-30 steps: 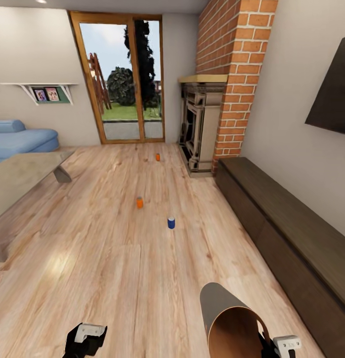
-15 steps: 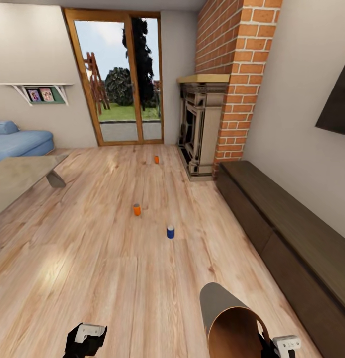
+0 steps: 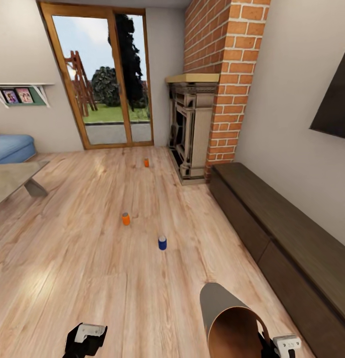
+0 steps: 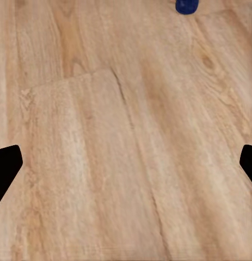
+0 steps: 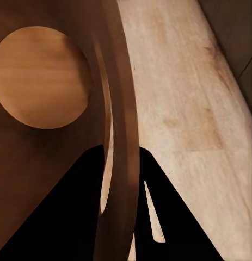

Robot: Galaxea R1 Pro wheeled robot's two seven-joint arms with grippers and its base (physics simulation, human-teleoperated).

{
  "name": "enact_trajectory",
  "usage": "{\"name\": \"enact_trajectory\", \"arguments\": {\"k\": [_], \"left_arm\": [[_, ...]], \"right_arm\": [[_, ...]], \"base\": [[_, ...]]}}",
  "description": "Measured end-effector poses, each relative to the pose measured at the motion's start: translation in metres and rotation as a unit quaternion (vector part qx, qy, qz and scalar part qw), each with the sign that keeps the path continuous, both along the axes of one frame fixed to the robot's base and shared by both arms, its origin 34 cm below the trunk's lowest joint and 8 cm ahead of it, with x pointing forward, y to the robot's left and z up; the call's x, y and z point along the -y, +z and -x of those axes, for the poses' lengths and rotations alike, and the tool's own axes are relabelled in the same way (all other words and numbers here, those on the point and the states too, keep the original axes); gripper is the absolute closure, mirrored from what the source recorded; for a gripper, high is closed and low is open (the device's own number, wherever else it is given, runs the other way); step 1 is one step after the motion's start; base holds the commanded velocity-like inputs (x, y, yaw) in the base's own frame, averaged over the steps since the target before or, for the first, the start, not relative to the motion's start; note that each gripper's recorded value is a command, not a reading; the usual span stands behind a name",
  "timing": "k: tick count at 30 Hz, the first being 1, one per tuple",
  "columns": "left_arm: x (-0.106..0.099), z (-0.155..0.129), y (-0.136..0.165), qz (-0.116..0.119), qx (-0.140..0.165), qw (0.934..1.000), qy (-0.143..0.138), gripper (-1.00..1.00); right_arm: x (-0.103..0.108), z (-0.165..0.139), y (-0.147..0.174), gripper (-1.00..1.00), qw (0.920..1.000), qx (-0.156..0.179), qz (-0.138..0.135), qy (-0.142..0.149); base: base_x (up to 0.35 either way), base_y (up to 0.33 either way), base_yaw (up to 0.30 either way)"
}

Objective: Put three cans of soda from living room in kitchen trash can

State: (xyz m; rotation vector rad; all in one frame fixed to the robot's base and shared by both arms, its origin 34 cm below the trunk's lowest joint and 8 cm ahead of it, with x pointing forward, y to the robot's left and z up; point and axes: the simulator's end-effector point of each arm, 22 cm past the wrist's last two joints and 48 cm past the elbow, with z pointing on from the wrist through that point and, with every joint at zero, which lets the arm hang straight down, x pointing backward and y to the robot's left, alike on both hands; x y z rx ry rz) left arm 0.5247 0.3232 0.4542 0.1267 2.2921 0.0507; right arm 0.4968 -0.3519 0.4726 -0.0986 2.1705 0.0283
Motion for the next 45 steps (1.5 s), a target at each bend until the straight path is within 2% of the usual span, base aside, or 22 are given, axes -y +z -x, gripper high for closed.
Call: {"name": "enact_trajectory", "arguments": {"k": [10, 29, 45], "left_arm": [[0.0, 0.0, 0.0, 0.0, 0.0, 1.0, 0.0, -1.0], [-0.0001, -0.0001, 0.0001, 0.0, 0.0, 1.0, 0.0, -1.0], [-0.0001, -0.0037, 0.005, 0.0, 0.006, 1.0, 0.0, -1.0]], "right_arm": [[-0.0001, 0.0, 0.0, 1.0, 1.0, 0.0, 0.0, 0.0], [-0.0007, -0.0001, 0.0001, 1.0, 1.0, 0.0, 0.0, 0.002], [-0.0002, -0.0034, 0.0046, 1.0, 1.0, 0.006, 0.0, 0.001]], "base": [[0.324, 0.0, -0.123], [0.324, 0.0, -0.016], [0.324, 0.0, -0.19]]}}
